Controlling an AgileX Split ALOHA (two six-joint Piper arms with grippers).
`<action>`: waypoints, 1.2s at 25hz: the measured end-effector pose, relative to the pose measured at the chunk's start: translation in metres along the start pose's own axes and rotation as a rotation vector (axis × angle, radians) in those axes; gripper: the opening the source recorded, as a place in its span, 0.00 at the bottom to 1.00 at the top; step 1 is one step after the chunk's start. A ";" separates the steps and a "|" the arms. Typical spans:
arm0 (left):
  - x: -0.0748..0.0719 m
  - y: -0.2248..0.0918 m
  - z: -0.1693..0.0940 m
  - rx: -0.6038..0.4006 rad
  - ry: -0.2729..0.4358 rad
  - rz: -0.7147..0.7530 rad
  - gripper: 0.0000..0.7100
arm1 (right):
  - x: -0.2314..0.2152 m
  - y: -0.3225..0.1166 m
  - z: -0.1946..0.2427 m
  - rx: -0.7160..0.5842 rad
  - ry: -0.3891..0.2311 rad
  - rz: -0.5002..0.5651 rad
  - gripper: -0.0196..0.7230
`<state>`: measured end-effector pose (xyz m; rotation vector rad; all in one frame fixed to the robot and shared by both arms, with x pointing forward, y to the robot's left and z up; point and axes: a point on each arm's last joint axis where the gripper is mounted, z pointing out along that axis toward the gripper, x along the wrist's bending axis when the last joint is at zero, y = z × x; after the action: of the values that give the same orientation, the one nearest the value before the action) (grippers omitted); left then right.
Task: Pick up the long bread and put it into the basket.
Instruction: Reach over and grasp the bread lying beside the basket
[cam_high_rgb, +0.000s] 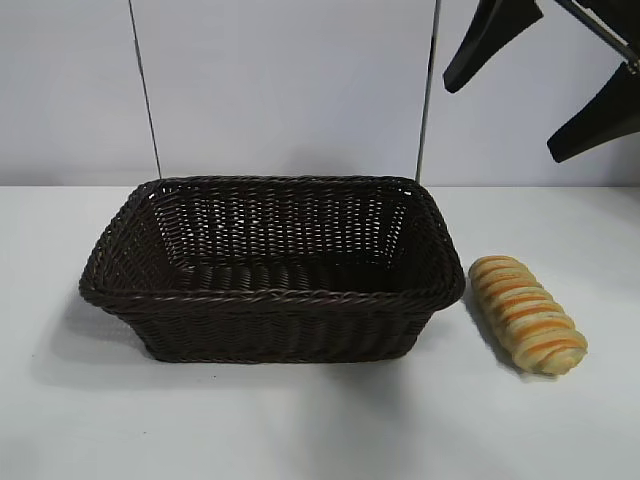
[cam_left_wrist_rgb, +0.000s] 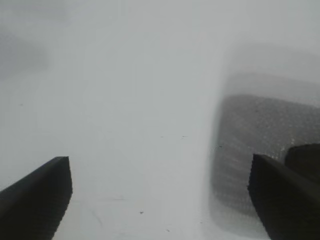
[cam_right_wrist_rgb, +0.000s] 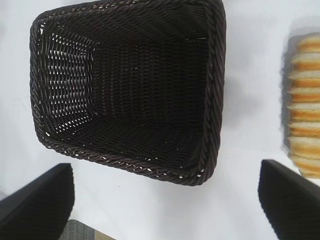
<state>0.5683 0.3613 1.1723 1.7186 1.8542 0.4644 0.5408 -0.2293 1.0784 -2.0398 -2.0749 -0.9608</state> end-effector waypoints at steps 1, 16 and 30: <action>-0.009 -0.002 -0.024 -0.051 0.002 0.034 0.98 | 0.000 0.000 0.000 0.000 0.000 -0.001 0.96; -0.064 -0.214 -0.211 -0.480 0.060 0.334 0.98 | 0.000 0.000 0.000 0.001 -0.004 -0.014 0.96; -0.042 -0.334 -0.116 -0.438 -0.058 0.160 0.98 | -0.002 -0.001 0.000 0.007 -0.022 -0.081 0.96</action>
<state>0.2341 0.2948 1.0696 1.5614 1.4456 0.8090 0.5404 -0.2310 1.0772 -1.9864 -2.1839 -0.9448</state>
